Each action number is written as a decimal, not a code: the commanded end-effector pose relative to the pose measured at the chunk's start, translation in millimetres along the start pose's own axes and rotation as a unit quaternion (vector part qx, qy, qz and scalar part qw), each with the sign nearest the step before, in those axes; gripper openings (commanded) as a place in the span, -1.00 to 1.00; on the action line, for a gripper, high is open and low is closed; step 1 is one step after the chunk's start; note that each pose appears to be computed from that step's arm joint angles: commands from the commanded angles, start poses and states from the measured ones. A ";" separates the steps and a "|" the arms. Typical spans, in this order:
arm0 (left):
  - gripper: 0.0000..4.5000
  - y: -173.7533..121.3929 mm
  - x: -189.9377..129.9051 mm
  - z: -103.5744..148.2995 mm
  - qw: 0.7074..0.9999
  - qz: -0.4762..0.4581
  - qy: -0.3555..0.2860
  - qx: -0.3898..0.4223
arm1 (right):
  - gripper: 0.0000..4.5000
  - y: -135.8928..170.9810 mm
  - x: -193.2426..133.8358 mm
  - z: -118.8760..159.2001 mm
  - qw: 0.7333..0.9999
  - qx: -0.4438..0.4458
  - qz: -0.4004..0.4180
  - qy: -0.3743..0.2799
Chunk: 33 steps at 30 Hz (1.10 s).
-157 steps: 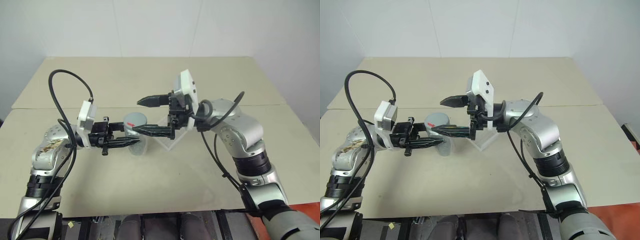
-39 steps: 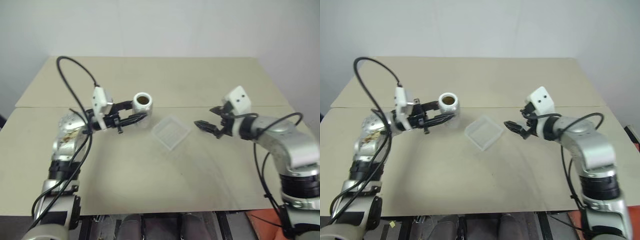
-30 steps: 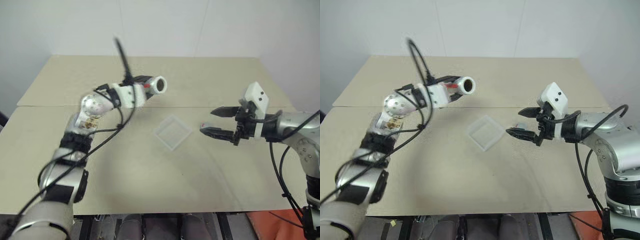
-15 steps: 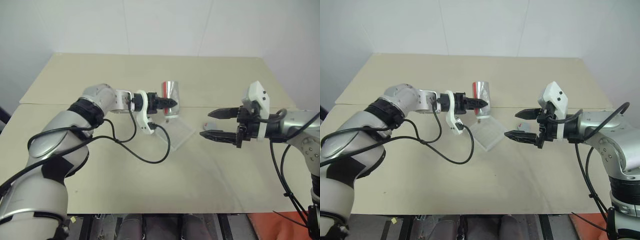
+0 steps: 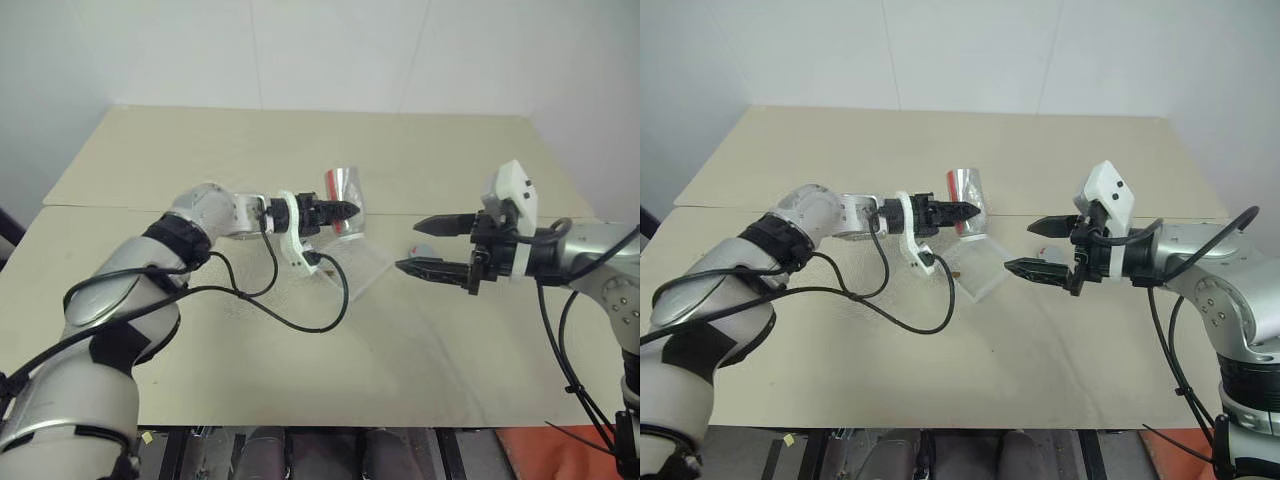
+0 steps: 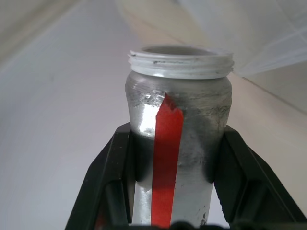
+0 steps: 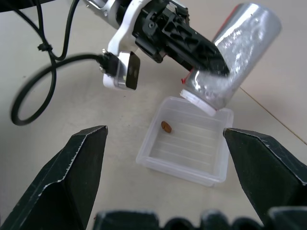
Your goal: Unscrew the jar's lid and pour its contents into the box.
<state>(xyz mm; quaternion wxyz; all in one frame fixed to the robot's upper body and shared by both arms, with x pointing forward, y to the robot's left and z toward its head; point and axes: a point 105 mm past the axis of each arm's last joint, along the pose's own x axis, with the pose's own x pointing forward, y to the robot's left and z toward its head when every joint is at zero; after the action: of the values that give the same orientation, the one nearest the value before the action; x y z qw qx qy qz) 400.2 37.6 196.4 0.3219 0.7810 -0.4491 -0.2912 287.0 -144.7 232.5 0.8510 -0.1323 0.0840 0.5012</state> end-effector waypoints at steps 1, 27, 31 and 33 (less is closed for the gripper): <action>-0.17 28.1 -14.7 -40.1 0.987 0.076 0.095 -0.109 | 0.99 4.3 1.2 10.8 1.000 -0.021 0.002 -0.021; -0.17 -43.9 -96.8 -2.3 0.480 0.257 0.203 -0.814 | 0.99 1.7 8.6 15.4 0.998 -0.027 -0.001 -0.049; -0.17 -53.2 -94.2 12.1 0.465 0.283 0.204 -0.813 | 0.99 3.9 7.9 15.0 0.998 -0.027 0.001 -0.049; -0.17 -56.8 -93.0 15.2 0.457 0.293 0.206 -0.814 | 0.99 4.6 7.9 14.9 0.998 -0.027 0.002 -0.049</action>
<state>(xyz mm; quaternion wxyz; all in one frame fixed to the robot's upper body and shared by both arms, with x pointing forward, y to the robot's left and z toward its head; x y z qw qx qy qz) 379.4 135.5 145.9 0.9621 0.0208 -0.0947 -0.2548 291.3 -131.6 229.8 0.8496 -0.1118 0.0622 0.5116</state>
